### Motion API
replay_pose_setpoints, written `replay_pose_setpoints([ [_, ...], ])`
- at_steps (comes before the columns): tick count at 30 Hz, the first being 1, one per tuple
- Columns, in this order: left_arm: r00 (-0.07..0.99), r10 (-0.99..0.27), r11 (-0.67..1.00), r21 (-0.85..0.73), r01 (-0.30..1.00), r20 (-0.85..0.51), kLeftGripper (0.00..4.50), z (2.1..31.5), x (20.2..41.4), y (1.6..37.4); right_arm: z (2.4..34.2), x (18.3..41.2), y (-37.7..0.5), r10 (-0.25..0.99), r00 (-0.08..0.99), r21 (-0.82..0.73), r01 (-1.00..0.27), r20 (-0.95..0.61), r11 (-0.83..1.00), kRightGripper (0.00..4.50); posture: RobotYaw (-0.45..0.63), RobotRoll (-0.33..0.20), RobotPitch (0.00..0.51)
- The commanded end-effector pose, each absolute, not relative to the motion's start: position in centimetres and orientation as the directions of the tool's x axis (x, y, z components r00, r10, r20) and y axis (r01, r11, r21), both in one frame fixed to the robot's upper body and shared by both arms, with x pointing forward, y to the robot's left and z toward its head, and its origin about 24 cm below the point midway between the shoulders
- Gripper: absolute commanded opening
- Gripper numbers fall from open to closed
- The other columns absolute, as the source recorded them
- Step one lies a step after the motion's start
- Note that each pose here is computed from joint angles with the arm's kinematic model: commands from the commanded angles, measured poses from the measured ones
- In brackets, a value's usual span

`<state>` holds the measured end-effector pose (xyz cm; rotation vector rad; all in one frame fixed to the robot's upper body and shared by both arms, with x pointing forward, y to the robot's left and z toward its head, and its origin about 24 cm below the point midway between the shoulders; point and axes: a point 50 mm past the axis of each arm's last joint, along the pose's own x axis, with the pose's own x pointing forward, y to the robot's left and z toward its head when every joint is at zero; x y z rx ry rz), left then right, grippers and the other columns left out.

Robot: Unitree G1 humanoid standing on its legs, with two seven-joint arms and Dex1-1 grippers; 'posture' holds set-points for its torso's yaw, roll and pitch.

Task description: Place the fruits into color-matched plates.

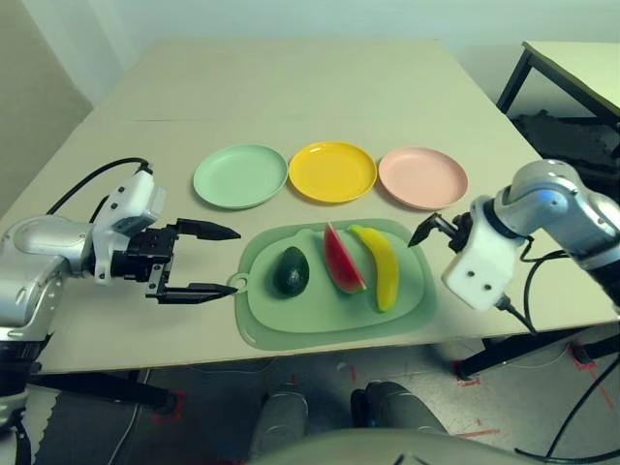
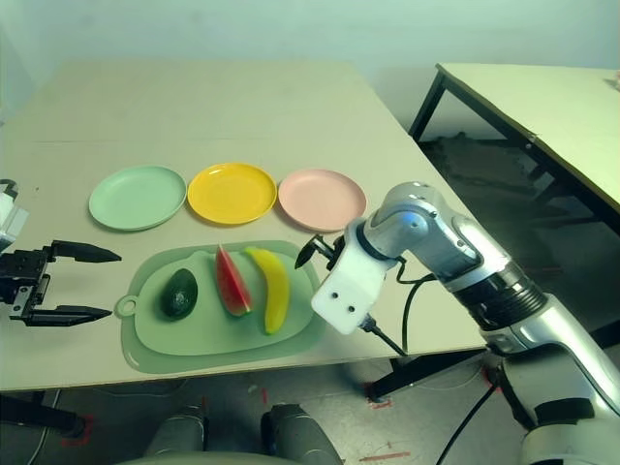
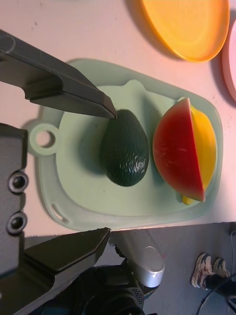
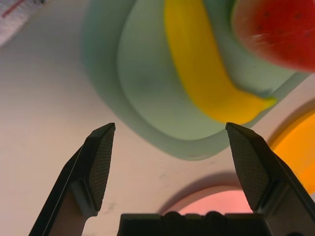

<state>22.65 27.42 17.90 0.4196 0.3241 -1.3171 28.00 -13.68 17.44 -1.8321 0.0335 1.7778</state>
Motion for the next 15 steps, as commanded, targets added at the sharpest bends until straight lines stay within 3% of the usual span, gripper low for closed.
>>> replay_pose_setpoints([
  [1,0.226,-0.856,0.194,0.116,0.974,-0.465,4.48,18.2,22.5,27.4,17.1,28.9,-13.0,0.335,0.119,-0.354,-0.386,-0.935,-0.852,4.49,0.07,0.000,0.081],
  [15,0.233,-0.847,0.212,0.098,0.972,-0.478,4.48,17.7,22.3,27.6,15.3,29.6,-9.7,0.317,0.043,-0.315,-0.310,-0.947,-0.897,4.49,0.11,0.000,0.102],
])
